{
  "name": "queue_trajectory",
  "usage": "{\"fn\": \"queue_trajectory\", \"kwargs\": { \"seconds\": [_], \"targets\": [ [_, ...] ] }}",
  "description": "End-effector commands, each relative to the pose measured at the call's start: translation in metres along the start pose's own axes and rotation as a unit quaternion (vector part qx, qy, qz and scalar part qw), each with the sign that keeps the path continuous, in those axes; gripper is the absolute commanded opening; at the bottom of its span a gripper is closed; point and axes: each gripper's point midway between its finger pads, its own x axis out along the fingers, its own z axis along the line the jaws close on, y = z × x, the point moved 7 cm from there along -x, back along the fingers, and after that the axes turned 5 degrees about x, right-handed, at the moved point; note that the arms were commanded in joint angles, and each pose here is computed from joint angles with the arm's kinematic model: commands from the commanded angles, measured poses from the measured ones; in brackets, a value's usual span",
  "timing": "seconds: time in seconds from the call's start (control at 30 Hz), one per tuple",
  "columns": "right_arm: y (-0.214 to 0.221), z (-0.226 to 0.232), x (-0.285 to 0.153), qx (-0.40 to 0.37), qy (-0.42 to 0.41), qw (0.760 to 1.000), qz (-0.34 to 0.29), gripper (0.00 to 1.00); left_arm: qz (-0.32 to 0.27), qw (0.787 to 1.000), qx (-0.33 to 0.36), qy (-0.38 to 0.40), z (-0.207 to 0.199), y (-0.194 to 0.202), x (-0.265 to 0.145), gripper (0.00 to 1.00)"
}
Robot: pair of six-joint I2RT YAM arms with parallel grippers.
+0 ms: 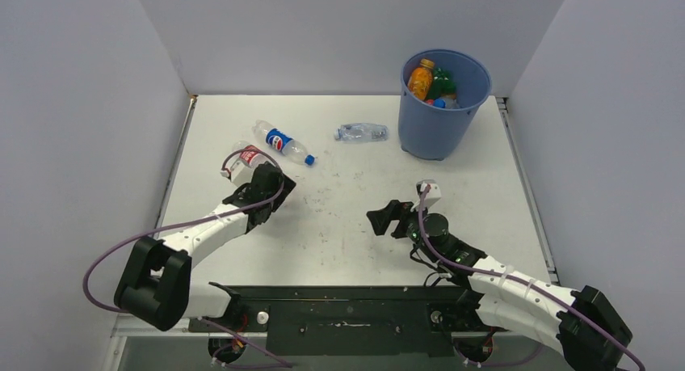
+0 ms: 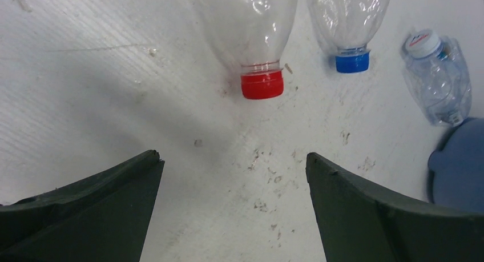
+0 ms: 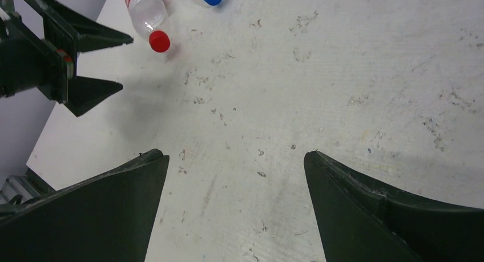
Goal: Put the plastic bottles in the bin
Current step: Pick up the plastic bottle at the center of the board.
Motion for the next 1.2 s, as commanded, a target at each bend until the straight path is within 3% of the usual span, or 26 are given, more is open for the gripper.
{"fn": "queue_trajectory", "kwargs": {
  "seconds": [0.0,0.2,0.4,0.6,0.9,1.07,1.17],
  "targets": [
    [-0.004,0.009,-0.001,0.025,-0.014,0.999,-0.032,0.92,-0.052,0.994,-0.096,-0.011,-0.032,-0.029,0.009,0.96],
    [-0.002,0.007,-0.005,0.02,-0.008,0.999,-0.028,0.93,-0.047,0.993,-0.101,-0.042,-0.033,-0.038,0.038,0.96],
    [-0.005,0.007,-0.009,0.017,-0.004,0.999,-0.033,0.93,-0.002,0.995,-0.074,-0.07,-0.028,-0.026,0.064,1.0],
    [-0.01,0.011,-0.012,0.016,-0.006,0.999,-0.037,0.93,0.013,0.996,-0.06,-0.063,-0.029,-0.022,0.079,0.87],
    [-0.017,0.014,-0.015,0.015,-0.005,0.999,-0.044,0.93,0.031,0.995,-0.058,-0.076,-0.015,-0.011,0.086,0.57],
    [-0.027,0.019,-0.02,0.011,-0.006,0.999,-0.051,0.93,0.031,0.995,-0.071,-0.062,-0.006,-0.011,0.078,0.32],
    [-0.035,0.023,-0.026,0.006,-0.008,0.998,-0.059,0.93,0.004,0.996,-0.086,-0.037,0.0,-0.018,0.057,0.08]
  ]
}}
